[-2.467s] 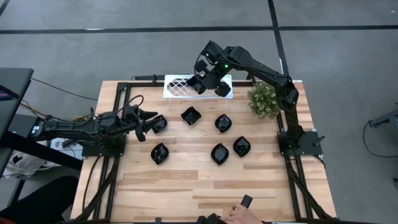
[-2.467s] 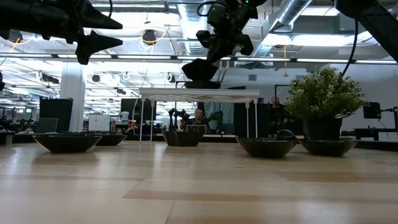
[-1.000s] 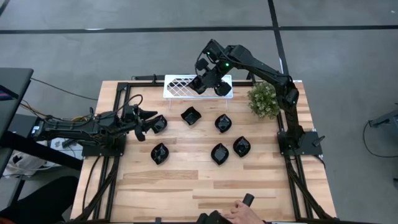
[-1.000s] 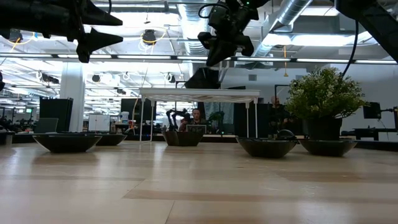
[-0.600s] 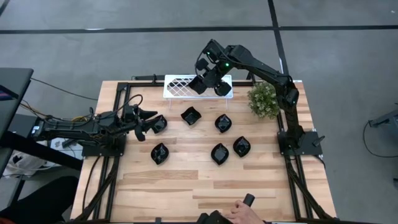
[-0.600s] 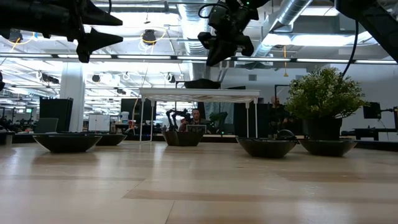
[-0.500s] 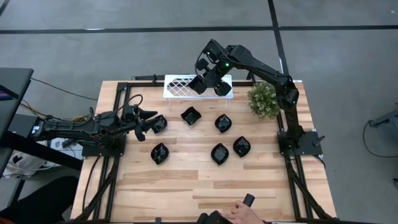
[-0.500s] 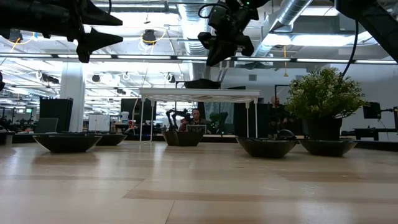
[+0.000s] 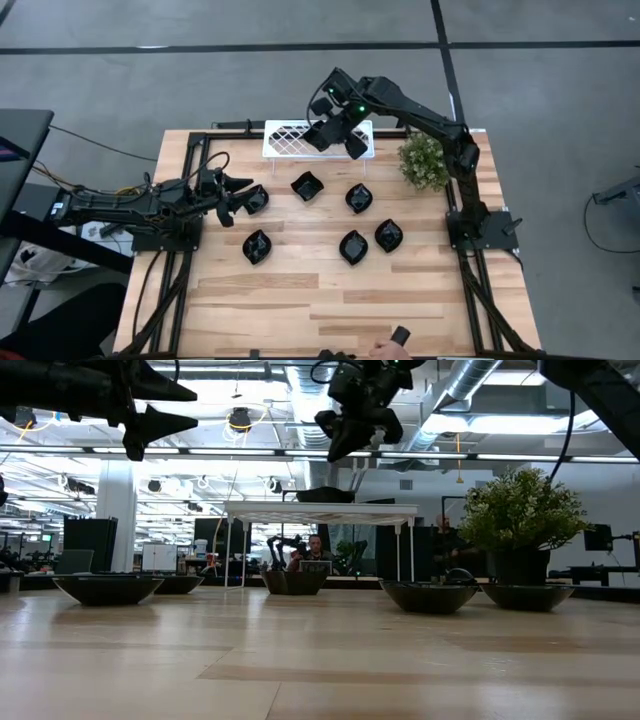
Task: Pick & Place Mini shaped plates
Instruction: Stack the distorted square plate on top of the other distorted square plates on the shelf
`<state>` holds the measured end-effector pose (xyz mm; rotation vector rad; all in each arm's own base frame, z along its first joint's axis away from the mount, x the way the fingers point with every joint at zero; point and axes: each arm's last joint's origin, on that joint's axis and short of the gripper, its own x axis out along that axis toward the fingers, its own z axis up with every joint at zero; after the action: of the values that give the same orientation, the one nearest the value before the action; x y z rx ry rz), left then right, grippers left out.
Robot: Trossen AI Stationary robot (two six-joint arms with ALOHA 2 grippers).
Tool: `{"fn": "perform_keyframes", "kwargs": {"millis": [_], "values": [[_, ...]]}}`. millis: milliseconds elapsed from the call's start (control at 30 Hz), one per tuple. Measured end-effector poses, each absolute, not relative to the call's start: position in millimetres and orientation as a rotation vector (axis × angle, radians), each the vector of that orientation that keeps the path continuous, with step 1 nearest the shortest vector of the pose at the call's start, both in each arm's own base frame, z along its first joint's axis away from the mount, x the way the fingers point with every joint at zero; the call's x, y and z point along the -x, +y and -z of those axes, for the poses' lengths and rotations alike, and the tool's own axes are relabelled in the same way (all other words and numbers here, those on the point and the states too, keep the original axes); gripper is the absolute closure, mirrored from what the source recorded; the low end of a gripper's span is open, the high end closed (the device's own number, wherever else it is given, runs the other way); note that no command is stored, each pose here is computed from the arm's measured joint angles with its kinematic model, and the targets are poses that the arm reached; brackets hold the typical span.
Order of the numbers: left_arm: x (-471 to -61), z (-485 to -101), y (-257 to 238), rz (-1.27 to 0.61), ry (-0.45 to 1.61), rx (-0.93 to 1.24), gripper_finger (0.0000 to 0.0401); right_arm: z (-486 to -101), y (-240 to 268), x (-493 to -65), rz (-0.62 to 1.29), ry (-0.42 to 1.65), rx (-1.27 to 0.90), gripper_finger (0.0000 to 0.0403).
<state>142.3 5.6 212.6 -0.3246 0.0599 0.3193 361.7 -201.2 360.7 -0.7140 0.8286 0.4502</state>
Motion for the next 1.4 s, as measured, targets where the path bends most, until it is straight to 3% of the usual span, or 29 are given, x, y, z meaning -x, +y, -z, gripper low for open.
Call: {"fn": "perform_keyframes", "kwargs": {"millis": [367,933,1200,1400], "values": [[-142,-213,6,-0.319,0.06,0.325,0.0192,-363,-171,-372,-0.478,0.841,0.632,0.0402],[-142,-213,6,-0.317,0.069,0.273,0.0192,-365,-97,-395,-0.372,0.925,0.158,0.0402],[-142,-213,6,-0.314,0.079,0.208,0.0192,-362,-81,-397,0.046,1.07,-0.091,0.0402],[-142,-212,6,-0.313,0.083,0.187,0.0192,-360,-76,-394,0.214,1.107,-0.377,0.0397]]}}
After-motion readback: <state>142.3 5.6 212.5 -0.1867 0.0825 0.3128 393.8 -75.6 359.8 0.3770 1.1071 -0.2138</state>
